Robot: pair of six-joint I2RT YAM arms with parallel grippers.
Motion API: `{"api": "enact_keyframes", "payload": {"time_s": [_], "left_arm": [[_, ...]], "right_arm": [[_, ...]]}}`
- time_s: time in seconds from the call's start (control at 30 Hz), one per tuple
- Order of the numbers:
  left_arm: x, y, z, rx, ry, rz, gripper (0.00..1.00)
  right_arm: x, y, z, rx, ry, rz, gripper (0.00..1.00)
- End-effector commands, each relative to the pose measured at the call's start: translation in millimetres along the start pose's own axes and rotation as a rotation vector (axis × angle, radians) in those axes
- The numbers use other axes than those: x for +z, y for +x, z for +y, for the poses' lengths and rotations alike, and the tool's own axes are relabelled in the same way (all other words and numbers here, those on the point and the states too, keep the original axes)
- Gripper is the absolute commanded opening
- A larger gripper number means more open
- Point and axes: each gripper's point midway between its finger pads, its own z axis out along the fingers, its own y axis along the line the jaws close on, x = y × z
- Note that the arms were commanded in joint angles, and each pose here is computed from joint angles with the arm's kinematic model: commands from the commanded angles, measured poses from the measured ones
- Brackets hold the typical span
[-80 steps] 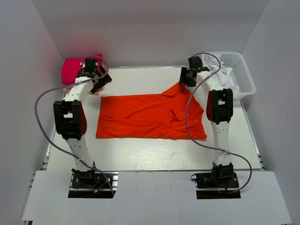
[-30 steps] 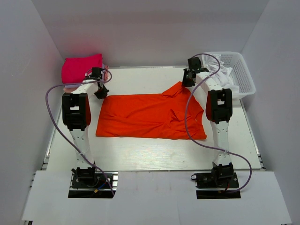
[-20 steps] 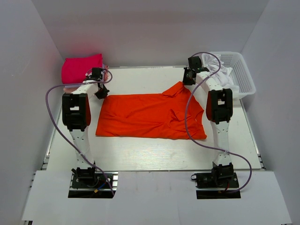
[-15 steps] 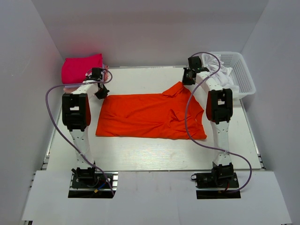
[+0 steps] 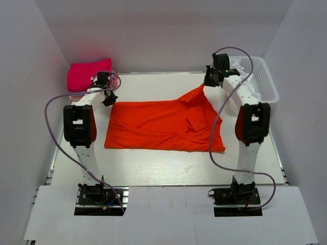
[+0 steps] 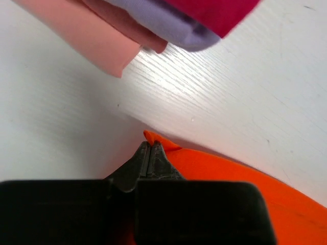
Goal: Fold and stack the t-shirts
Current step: Grap the side of the flattened tshirt furthest away from the robot with both arms, then fold the other side of the tshirt into a rectangle
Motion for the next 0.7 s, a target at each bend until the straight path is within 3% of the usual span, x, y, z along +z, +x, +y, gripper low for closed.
{"api": "enact_keyframes", "payload": {"time_s": [0.0,0.03,0.1,0.3,0.67], "left_arm": [[-43,-31,-14,0.010,0.082,-0.112,0.00],[-41,-28,-12,0.012,0.077,-0.105,0.00],[-46,-28,-11,0.022,0.080,-0.110,0.00],[-65,-32,-5,0.045,0.086,-0.148,0.00],[-80,-16,14,0.045,0.054,-0.150,0.00]], "right_arm": [[-59,-13,9,0.019,-0.026,-0.063,0.00],[-56,17,7,0.043,-0.039,0.008,0.00],[-85,8,10,0.047,-0.052,-0.032,0.00],[-133,41,-1,0.080,-0.001,0.016,0.00],[-185,112,10,0.185,-0.098,0.128,0.00]]}}
